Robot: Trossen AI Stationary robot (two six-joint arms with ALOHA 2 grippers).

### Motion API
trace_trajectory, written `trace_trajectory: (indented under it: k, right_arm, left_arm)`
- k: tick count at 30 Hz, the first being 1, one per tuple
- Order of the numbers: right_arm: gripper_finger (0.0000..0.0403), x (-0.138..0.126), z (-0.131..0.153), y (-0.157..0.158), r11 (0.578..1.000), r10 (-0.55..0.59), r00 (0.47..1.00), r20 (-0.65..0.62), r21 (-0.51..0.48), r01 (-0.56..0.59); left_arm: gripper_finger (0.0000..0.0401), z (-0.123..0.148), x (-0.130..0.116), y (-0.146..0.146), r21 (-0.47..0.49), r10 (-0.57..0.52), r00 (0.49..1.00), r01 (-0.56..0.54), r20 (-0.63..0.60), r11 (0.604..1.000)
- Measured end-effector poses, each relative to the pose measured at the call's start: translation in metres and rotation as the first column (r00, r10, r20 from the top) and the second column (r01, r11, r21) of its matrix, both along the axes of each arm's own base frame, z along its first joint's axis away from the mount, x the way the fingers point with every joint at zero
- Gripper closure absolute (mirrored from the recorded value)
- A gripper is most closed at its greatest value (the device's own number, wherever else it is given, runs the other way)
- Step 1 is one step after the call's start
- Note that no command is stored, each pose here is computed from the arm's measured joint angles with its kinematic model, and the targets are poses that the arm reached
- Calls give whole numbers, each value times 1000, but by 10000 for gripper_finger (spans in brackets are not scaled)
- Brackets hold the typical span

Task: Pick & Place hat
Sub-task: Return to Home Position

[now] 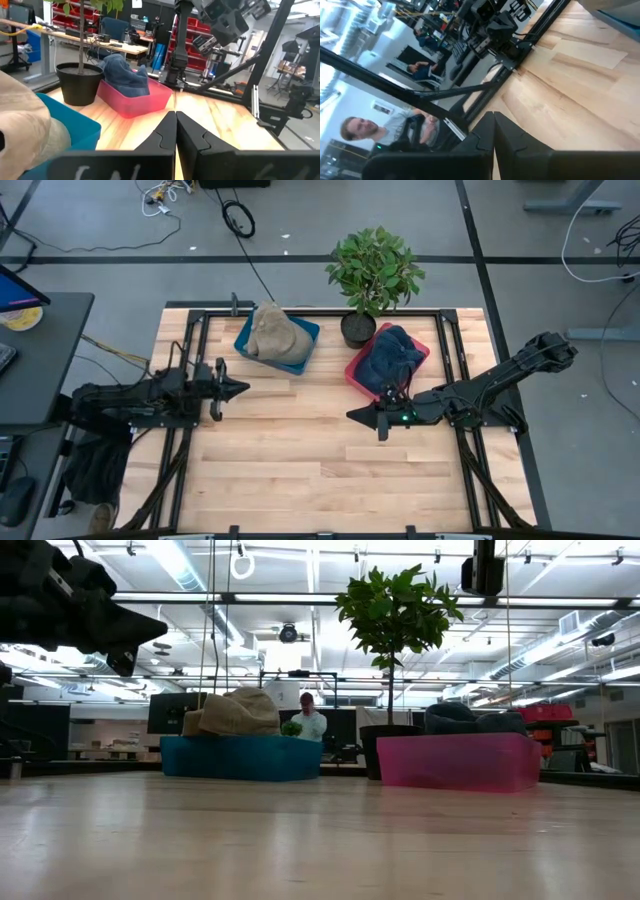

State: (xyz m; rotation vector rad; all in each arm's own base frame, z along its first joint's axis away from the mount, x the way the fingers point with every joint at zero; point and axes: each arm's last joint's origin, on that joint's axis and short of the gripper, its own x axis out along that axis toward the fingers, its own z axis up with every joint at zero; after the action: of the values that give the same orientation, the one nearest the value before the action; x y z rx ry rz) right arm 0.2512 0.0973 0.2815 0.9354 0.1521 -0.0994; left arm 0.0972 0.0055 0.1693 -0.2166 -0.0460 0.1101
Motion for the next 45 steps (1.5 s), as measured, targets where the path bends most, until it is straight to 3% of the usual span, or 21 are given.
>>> trace_trajectory:
  k: [6,11,19,22,32,39,45]
  right_arm:
    - [394,-2,-4,0,987,66,996,-54,-146,-73]
    - [394,-19,-3,-10,964,131,991,2,-232,-127]
    - [394,-59,-35,-52,986,63,933,354,-169,-3]
    - [398,-75,-43,-59,976,51,902,429,-213,46]
    - [400,-117,-48,-78,922,19,830,558,-331,202]
    - [400,-134,-55,-81,892,27,811,584,-381,244]
    - [401,-147,-48,-84,812,45,772,634,-474,342]
  left_arm:
    - [396,0,0,0,-35,-8,1000,8,0,999]
    - [396,2,0,0,-33,-8,1000,9,25,999]
    - [396,3,0,0,-33,-8,999,10,43,999]
    - [396,4,0,0,-33,-8,999,10,45,999]
    - [396,4,0,0,-32,-9,999,10,47,999]
    - [396,4,0,0,-32,-9,999,11,48,999]
    - [396,4,0,0,-31,-9,999,10,49,999]
